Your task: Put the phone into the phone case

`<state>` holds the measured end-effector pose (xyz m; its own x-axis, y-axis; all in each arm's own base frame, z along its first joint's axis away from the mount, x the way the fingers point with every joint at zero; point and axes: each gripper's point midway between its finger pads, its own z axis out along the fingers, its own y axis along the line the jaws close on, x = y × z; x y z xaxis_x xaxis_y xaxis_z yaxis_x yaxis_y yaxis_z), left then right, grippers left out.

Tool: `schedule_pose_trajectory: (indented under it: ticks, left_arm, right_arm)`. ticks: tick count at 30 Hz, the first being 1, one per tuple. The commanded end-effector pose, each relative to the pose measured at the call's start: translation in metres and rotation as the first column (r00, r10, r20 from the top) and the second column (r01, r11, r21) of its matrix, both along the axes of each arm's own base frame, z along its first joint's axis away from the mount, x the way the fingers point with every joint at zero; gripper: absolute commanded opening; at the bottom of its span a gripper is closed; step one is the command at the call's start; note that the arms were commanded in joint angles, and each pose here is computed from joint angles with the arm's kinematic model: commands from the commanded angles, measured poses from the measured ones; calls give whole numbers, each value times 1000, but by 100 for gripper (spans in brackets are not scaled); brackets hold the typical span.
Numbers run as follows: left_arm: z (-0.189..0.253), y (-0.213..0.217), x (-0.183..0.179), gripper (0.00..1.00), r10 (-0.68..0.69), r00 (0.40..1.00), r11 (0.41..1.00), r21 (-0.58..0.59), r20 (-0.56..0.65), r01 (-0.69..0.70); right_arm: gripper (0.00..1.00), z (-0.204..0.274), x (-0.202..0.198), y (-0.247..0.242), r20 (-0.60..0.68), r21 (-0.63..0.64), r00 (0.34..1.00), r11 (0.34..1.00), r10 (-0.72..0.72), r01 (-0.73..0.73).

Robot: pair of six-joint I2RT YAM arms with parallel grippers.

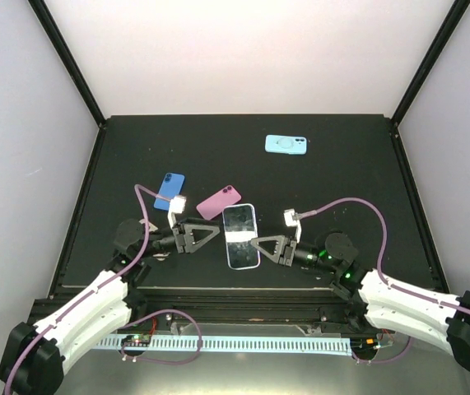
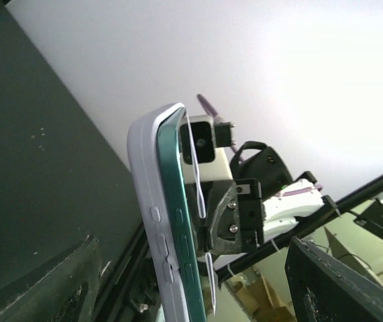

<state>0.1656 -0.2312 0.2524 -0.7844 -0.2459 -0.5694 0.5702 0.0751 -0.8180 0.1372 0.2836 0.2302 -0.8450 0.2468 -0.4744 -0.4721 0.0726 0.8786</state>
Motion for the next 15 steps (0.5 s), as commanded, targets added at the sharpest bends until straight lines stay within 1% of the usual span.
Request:
schedule_pose_trajectory:
  ticks: [1,4,9,15]
  left_arm:
    - [34,4,-12,75,-28,994,994,-101,101,38]
    - [33,8,-8,71,12,996,993,-121,91,-1]
    - [37,9,-9,64,6,996,989,-150,87,7]
    - [38,12,-8,49,29,996,984,-176,79,-15]
  right_arm:
    - [9,60,-17,0,107,194,990,975,87,-107]
    - [10,66,-19,2,107,219,988,967,111,-133]
    - [10,74,-23,4,114,249,984,955,134,-159]
    - [10,81,-32,14,144,238,975,951,167,-198]
